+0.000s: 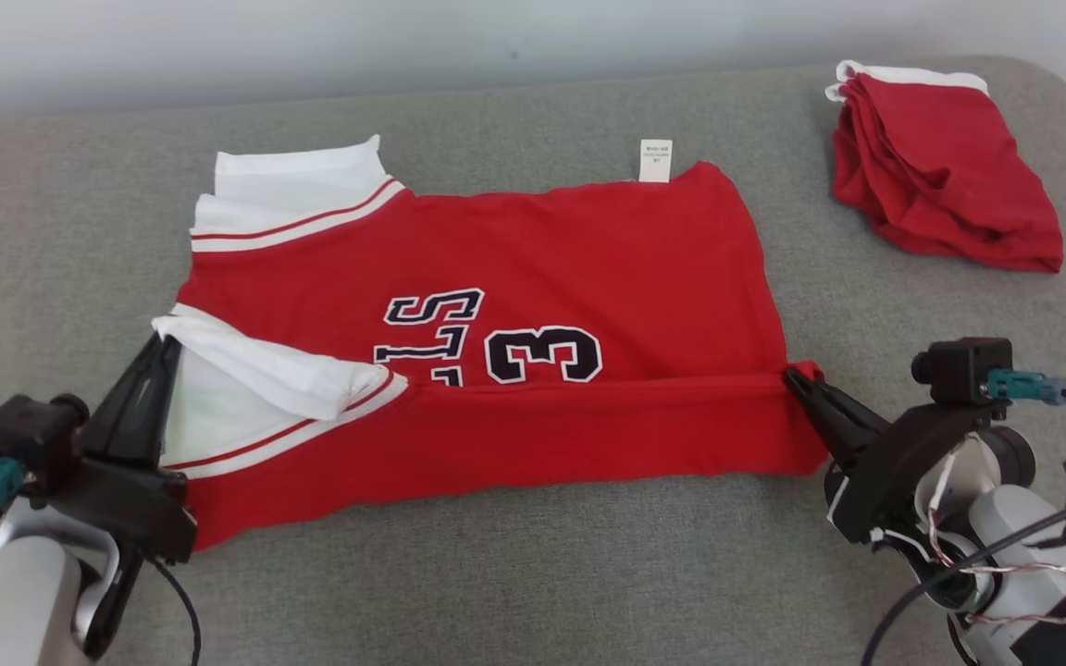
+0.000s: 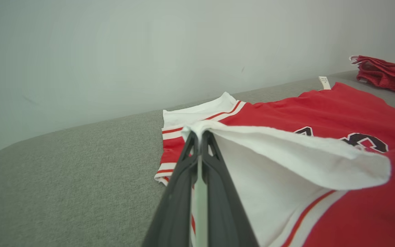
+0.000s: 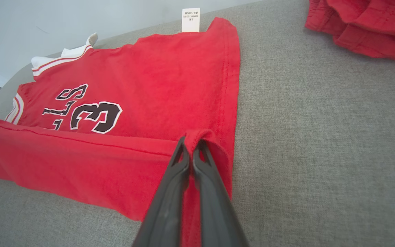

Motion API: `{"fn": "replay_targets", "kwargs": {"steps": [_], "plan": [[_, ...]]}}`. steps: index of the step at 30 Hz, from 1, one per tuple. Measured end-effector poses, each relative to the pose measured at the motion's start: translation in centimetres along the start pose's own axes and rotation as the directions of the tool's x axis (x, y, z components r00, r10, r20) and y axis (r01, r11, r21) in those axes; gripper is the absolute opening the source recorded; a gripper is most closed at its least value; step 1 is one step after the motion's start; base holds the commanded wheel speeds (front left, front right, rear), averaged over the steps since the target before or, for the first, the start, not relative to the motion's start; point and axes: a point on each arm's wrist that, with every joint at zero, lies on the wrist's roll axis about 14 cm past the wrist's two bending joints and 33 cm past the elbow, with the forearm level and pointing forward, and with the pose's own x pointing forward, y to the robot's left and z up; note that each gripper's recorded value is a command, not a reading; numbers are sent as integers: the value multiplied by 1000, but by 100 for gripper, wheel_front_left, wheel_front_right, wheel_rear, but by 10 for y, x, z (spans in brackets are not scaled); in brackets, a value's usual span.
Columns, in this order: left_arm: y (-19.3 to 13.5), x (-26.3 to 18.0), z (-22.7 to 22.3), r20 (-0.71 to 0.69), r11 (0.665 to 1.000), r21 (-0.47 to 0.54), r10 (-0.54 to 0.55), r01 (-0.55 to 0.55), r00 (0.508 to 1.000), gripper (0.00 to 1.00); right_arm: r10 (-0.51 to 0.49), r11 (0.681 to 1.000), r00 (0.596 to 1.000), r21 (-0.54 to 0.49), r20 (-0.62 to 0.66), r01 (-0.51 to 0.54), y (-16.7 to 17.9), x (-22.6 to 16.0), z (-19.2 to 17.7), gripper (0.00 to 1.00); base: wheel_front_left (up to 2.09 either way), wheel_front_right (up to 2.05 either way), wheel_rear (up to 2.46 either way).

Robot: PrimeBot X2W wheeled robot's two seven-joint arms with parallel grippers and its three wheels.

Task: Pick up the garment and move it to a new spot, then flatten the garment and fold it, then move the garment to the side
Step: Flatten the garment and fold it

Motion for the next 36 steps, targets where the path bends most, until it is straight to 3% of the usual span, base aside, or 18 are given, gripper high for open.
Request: {"fn": "replay_targets", "kwargs": {"steps": [7, 8, 9, 10, 18, 25, 36], "plan": [[1, 13, -21, -47, 1000, -13, -5, 4, 999, 1, -15, 1000, 1000, 3, -8, 15, -6, 8, -2, 0, 0, 0, 0], [1, 14, -23, -51, 1000, -15, -3, 2, 999, 97, -15, 1000, 1000, 0, -4, 15, -7, 9, -1, 47, 0, 0, 0], [2, 15, -25, -56, 1000, -16, 0, -1, 998, 100, -14, 1000, 1000, -1, 8, 14, -7, 10, 1, 98, 0, 0, 0], [3, 15, -27, -63, 1000, -14, 2, -3, 998, 100, -16, 1000, 1000, -3, 14, 16, -7, 11, 2, 100, 0, 0, 0], [17, 6, -13, -28, 997, -15, 74, -75, 997, 100, -25, 1000, 995, -11, 98, 26, -10, 3, 13, 100, 0, 0, 0], [25, -33, 0, 14, 985, -42, 165, -164, 986, 100, -27, 999, 991, -16, 129, 29, -8, -14, 4, 100, 0, 0, 0], [5, -83, -24, -51, 967, -121, 217, -222, 975, 100, -57, 998, 995, -8, 82, 58, -11, -25, -26, 100, 0, 0, 0]]}}
